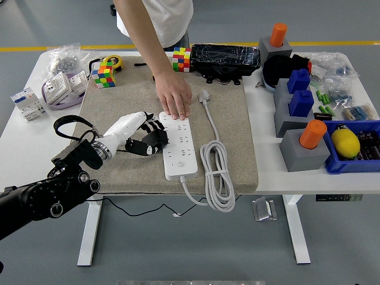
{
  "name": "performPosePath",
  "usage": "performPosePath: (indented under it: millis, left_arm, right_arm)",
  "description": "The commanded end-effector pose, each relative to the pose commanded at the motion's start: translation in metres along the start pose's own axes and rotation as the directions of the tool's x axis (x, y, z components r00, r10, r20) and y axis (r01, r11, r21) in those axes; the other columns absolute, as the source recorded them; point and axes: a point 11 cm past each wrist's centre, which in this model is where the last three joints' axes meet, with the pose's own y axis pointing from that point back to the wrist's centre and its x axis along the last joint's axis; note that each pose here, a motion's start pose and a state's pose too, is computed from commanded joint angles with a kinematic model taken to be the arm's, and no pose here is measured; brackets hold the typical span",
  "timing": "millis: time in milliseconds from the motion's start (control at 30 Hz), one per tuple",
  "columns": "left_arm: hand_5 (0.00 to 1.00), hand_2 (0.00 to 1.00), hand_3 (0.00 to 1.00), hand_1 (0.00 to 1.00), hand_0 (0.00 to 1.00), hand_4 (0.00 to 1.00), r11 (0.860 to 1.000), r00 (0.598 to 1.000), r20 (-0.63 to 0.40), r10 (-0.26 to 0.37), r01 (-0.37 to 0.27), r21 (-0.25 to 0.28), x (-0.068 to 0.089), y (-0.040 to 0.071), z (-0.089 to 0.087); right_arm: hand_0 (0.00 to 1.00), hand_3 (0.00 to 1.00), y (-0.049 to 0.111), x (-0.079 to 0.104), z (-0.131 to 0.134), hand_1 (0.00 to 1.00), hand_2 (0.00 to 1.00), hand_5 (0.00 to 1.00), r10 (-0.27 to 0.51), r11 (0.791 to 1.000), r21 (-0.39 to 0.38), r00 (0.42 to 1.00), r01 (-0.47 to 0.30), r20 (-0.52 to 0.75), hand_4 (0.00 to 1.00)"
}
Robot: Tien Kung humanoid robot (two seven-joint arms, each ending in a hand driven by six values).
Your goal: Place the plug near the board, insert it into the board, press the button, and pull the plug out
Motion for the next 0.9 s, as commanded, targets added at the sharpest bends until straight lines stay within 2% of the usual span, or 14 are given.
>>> performPosePath:
  millis: [167, 200, 367, 400, 567, 600, 667, 733, 767, 800, 900]
  left_arm:
    - [0.237, 0.731, 0.752, 0.709, 0.699, 0.998, 1.000, 0.999, -0.038, 0.014, -0.014, 0.002, 0.002, 0.000, -0.001]
    - [0.468, 0.871, 0.905, 0.840, 0.783, 0.998, 1.000, 0.999, -0.044, 0.016, -0.015, 0.003, 0.003, 0.000, -0.002]
    - [0.468, 0.871, 0.905, 0.840, 0.783, 0.998, 1.000, 0.993, -0.114, 0.028, -0.028, -0.002, 0.005, 0.000, -0.002]
    - [0.590, 0.940, 0.971, 0.892, 0.826, 0.998, 1.000, 0.992, -0.122, 0.030, -0.030, -0.002, 0.005, 0.000, -0.002]
    - [0.590, 0.940, 0.971, 0.892, 0.826, 0.998, 0.997, 0.980, -0.184, 0.071, -0.076, -0.019, 0.011, 0.004, 0.004]
    - [0.645, 0.871, 0.884, 0.825, 0.795, 0.998, 0.994, 0.975, -0.199, 0.098, -0.105, -0.026, 0.015, 0.008, 0.006]
    - [0.645, 0.871, 0.884, 0.825, 0.795, 0.998, 0.986, 0.962, -0.229, 0.149, -0.161, -0.035, 0.021, 0.014, 0.009]
    - [0.645, 0.871, 0.884, 0.825, 0.795, 0.998, 0.980, 0.952, -0.242, 0.188, -0.198, -0.021, 0.026, 0.023, 0.008]
    - [0.645, 0.871, 0.884, 0.825, 0.795, 0.998, 0.979, 0.950, -0.242, 0.197, -0.206, -0.011, 0.027, 0.027, 0.008]
    - [0.688, 0.805, 0.774, 0.787, 0.758, 0.969, 0.978, 0.950, -0.240, 0.200, -0.207, -0.004, 0.026, 0.032, 0.007]
    - [0.688, 0.805, 0.774, 0.787, 0.758, 0.969, 0.984, 0.962, -0.207, 0.179, -0.178, 0.024, 0.019, 0.048, 0.005]
  right_arm:
    - [0.608, 0.566, 0.000, 0.000, -0.001, 0.666, 0.640, 0.590, -0.001, 1.000, 0.001, 1.000, 0.001, -0.003, 0.977]
    - [0.608, 0.566, 0.000, 0.000, -0.001, 0.666, 0.641, 0.590, -0.001, 1.000, 0.001, 1.000, 0.001, -0.003, 0.978]
    - [0.608, 0.566, 0.000, 0.000, 0.000, 0.666, 0.641, 0.590, -0.002, 1.000, 0.001, 1.000, 0.002, -0.002, 0.978]
    - [0.608, 0.565, 0.000, 0.000, 0.000, 0.666, 0.639, 0.589, -0.001, 1.000, 0.000, 1.000, 0.001, -0.001, 0.978]
    - [0.608, 0.565, 0.000, 0.001, -0.001, 0.666, 0.639, 0.589, -0.001, 1.000, 0.002, 1.000, 0.001, -0.004, 0.978]
    - [0.607, 0.566, 0.000, 0.001, -0.001, 0.666, 0.640, 0.589, 0.000, 1.000, 0.002, 1.000, 0.000, -0.005, 0.980]
    - [0.607, 0.566, 0.000, 0.002, -0.002, 0.666, 0.640, 0.589, 0.001, 1.000, 0.004, 1.000, -0.001, -0.005, 0.980]
    - [0.607, 0.566, 0.000, 0.002, -0.001, 0.666, 0.640, 0.589, 0.002, 1.000, 0.003, 1.000, -0.002, -0.008, 0.980]
    - [0.607, 0.566, 0.000, 0.002, -0.001, 0.666, 0.640, 0.589, 0.002, 1.000, 0.003, 1.000, -0.002, -0.009, 0.980]
    - [0.608, 0.567, 0.000, 0.003, -0.001, 0.665, 0.640, 0.589, 0.003, 1.000, 0.003, 1.000, -0.003, -0.009, 0.981]
    - [0.608, 0.567, 0.000, 0.003, -0.001, 0.665, 0.640, 0.589, 0.004, 1.000, 0.004, 1.000, -0.004, -0.008, 0.981]
